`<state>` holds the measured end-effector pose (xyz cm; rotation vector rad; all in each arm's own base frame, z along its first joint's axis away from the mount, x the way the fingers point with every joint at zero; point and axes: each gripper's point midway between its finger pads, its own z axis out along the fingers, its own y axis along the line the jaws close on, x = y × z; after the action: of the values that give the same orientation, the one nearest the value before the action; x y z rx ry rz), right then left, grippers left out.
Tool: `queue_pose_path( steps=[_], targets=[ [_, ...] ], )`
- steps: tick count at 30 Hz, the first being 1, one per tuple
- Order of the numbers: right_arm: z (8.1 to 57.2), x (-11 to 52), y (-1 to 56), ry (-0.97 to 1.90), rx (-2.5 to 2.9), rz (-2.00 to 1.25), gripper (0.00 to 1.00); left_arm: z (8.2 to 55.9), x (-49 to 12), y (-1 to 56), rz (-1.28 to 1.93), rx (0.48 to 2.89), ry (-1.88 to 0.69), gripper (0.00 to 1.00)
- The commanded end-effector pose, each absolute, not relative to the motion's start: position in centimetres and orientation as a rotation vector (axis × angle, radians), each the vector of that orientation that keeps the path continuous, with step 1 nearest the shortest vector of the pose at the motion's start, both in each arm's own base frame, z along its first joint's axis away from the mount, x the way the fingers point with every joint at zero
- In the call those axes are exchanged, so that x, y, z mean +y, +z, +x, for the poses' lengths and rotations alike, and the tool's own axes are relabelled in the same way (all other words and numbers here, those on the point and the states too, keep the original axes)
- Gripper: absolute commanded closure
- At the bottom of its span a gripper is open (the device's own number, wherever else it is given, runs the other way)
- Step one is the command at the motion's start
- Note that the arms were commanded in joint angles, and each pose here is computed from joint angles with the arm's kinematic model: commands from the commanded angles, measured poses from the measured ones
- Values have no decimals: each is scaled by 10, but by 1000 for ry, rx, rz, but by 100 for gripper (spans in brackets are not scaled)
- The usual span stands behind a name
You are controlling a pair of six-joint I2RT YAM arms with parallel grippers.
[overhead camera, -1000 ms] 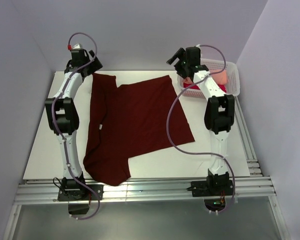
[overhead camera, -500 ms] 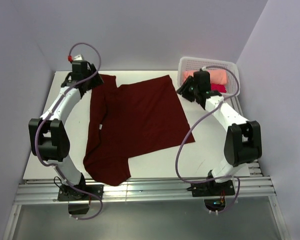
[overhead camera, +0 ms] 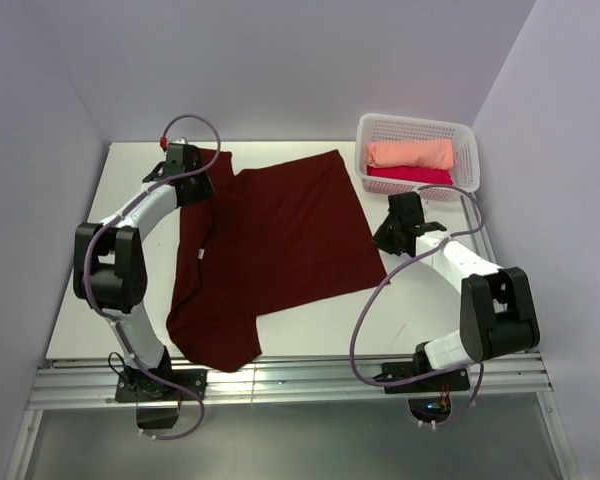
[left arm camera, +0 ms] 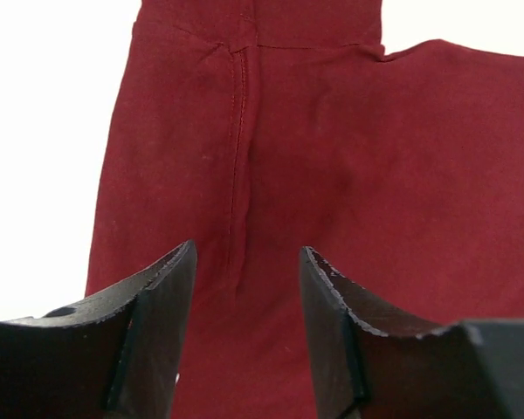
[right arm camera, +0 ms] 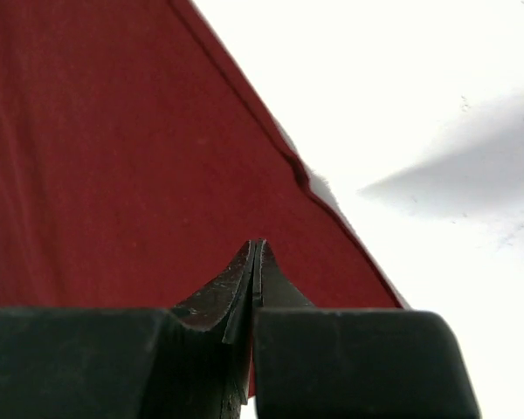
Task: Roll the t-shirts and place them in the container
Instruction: Flatten the tshirt
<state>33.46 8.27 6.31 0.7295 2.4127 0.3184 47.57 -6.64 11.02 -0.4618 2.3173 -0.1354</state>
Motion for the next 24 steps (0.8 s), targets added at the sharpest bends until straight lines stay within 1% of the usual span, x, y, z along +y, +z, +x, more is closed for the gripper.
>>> queue_pose_path(
  steps=[1, 3, 8, 12, 17, 24],
  targets=[
    [325, 70, 56, 220, 2423, 781, 100, 492, -69, 109, -437, 2302, -124, 46],
    [319, 69, 49, 196, 2446, 795, 100, 493, -70, 104, -430, 2320, -118, 48],
    [311, 70, 38, 208, 2463, 802, 100, 495, -75, 90, -415, 2353, -112, 52],
    [307, 72, 28, 215, 2495, 799, 100, 494, -79, 83, -401, 2371, -76, 52],
    [303, 73, 14, 206, 2521, 822, 100, 489, -86, 73, -378, 2400, -40, 60],
    [301, 61, 8, 98, 2528, 876, 100, 472, -83, 65, -398, 2439, 53, 61]
  ],
)
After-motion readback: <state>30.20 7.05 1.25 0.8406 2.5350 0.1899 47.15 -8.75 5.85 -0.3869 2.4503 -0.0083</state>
